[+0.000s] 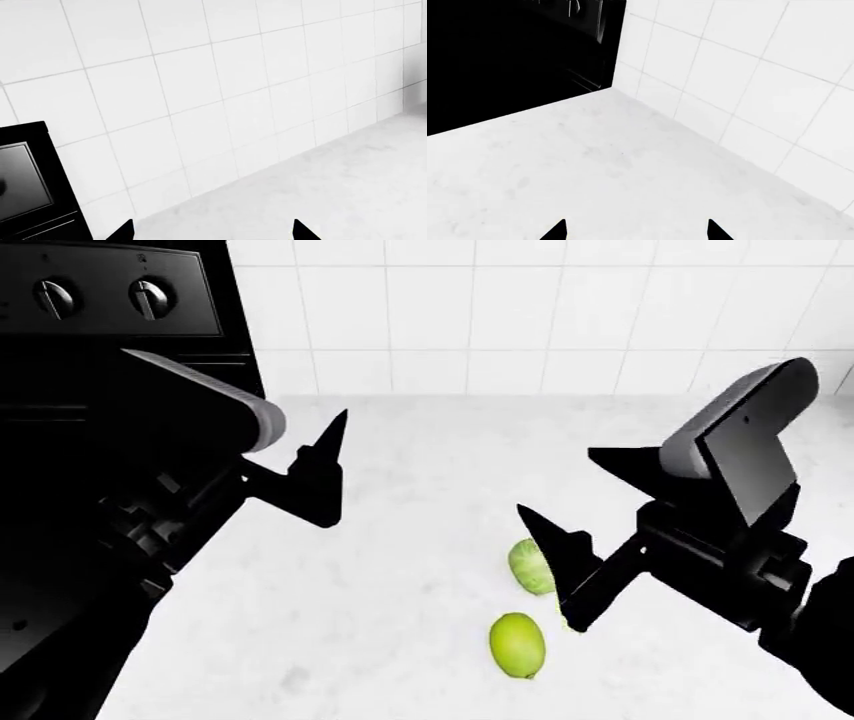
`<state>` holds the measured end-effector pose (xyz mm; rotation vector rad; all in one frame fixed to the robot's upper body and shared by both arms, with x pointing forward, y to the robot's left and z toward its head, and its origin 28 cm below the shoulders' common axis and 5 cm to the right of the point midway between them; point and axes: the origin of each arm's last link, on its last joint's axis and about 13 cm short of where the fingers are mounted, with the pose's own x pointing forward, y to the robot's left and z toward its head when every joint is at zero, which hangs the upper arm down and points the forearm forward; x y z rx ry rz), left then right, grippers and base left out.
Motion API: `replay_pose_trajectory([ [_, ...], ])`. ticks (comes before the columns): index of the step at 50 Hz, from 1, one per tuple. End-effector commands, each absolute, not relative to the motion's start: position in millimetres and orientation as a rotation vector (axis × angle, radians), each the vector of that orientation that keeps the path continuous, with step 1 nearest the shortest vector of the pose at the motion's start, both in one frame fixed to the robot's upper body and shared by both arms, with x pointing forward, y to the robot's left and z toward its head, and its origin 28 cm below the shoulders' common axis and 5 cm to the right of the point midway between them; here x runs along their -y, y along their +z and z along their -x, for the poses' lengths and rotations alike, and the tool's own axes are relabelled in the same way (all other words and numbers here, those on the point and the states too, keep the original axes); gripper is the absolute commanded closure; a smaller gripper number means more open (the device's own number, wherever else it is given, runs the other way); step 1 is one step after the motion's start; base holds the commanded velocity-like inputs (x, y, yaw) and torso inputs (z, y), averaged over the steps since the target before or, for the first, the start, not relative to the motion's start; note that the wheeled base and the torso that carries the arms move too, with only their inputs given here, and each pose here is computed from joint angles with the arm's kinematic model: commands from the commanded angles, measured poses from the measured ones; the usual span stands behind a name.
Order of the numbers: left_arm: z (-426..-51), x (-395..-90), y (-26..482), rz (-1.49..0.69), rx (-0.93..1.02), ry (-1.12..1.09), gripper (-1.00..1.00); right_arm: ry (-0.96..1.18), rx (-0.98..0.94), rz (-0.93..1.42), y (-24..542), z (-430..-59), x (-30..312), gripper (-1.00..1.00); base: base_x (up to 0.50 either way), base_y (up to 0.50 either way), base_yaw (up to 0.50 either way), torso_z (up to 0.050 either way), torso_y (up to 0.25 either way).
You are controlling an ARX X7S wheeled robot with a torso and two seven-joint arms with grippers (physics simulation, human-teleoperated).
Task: Pick the lime, brussel sprout from the counter and place them in the cabinet. Then close the cabinet.
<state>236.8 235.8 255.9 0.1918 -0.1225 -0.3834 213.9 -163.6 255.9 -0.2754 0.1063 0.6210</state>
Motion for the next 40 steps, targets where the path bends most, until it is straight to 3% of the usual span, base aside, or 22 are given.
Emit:
replay_pose_trajectory([
  [1,-238.3,-236.9,254.3,-0.192,0.119,-0.376,-1.0,0.786,-0.139,0.286,259.1,-193.4,172.8,-1.0,0.0,0.0,0.0,0.0,0.0],
  [16,-239.7,-236.0,248.7,-0.193,0.11,-0.377,-1.0,0.953,-0.153,0.292,252.5,-173.5,169.8,-1.0,0.0,0.0,0.0,0.0,0.0],
  [40,-240.0,-236.4,246.0,-0.189,0.107,-0.377,-1.0,0.958,-0.287,0.334,224.3,-172.7,170.5,-1.0,0.0,0.0,0.0,0.0,0.0],
])
